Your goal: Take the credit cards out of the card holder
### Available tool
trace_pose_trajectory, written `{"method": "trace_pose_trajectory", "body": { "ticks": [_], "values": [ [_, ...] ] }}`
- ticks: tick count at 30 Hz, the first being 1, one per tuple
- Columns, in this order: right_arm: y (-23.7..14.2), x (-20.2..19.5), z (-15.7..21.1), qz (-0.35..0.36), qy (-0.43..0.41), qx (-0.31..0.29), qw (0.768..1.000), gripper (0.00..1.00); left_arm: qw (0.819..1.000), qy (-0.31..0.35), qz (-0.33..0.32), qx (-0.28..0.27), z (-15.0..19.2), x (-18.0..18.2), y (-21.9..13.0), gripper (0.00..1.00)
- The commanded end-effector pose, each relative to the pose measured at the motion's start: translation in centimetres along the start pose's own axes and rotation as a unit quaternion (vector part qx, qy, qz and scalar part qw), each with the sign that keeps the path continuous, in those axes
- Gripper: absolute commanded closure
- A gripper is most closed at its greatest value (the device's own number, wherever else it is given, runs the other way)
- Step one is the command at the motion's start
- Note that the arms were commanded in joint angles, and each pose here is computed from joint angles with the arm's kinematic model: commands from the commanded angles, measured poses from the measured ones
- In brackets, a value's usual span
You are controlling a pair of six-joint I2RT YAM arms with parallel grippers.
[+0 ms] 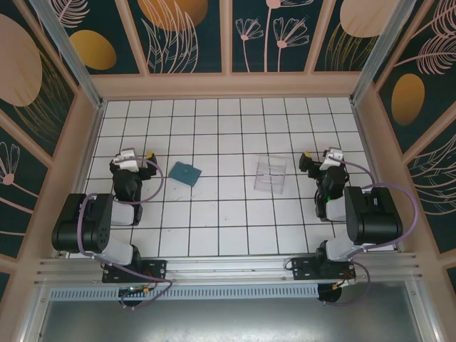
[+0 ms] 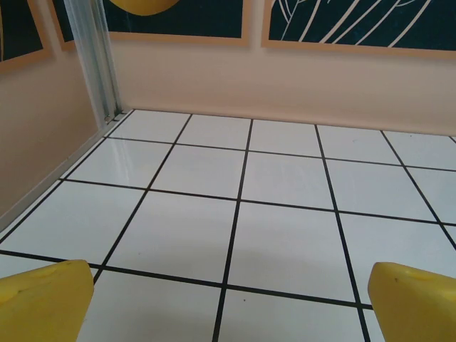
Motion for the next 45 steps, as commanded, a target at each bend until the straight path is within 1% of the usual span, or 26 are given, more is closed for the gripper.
{"method": "trace_pose_trajectory", "body": {
  "ticks": [1, 23, 27, 29, 32, 34, 35, 38, 41, 44, 45],
  "values": [
    [0.0, -0.1, -0.6, 0.001, -0.007, -0.023, 1.000, 0.01, 1.000, 0.000, 0.011, -0.018, -0.7, -0.2, 0.1, 0.01],
    [0.0, -0.1, -0.6, 0.001, -0.007, -0.022, 1.000, 0.01, 1.000, 0.000, 0.012, -0.020, -0.8, -0.2, 0.1, 0.01],
    [0.2, 0.0, -1.4, 0.013, -0.008, -0.017, 1.000, 0.01, 1.000, 0.003, 0.016, -0.016, -1.3, -0.5, 0.1, 0.02],
    [0.9, -0.2, -2.1, 0.024, -0.006, 0.012, 1.000, 0.01, 1.000, -0.006, -0.013, -0.011, -2.3, -0.3, 0.3, 0.01],
    [2.0, -0.3, -2.8, 0.028, 0.002, 0.071, 0.997, 0.01, 0.995, -0.043, -0.085, 0.010, -3.6, 0.2, 0.7, 0.01],
    [2.1, -0.2, -3.0, 0.020, 0.014, 0.100, 0.995, 0.01, 0.993, -0.065, -0.102, 0.014, -4.6, 0.1, 0.8, 0.01],
    [2.0, 0.0, -3.3, 0.013, 0.019, 0.115, 0.993, 0.01, 0.991, -0.075, -0.109, 0.025, -4.8, 0.1, 0.8, 0.02],
    [1.7, 0.4, -4.0, -0.001, 0.053, 0.167, 0.985, 0.01, 0.988, -0.104, -0.102, 0.057, -5.6, -0.6, 0.9, 0.02],
    [1.3, 1.3, -4.7, -0.043, 0.105, 0.231, 0.966, 0.05, 0.984, -0.127, -0.068, 0.105, -5.9, -1.8, 1.0, 0.03],
    [0.4, 2.7, -4.7, -0.088, 0.156, 0.277, 0.944, 0.11, 0.972, -0.158, -0.042, 0.170, -5.6, -2.8, 1.3, 0.05],
    [-0.1, 3.2, -4.6, -0.102, 0.166, 0.291, 0.937, 0.14, 0.966, -0.165, -0.034, 0.198, -5.3, -3.1, 1.6, 0.06]
  ]
}}
Point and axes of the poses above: each hand's point on the last joint's axis, 136 mm out from that joint toward the fingers, its own y axis out along the fingers, its own x axis along the line the jaws close on, z = x × y, the point moved 9 cm from there along -y, back along the fingers, and after that the axes turned 12 degrees about -y, right-handed, at the moved point
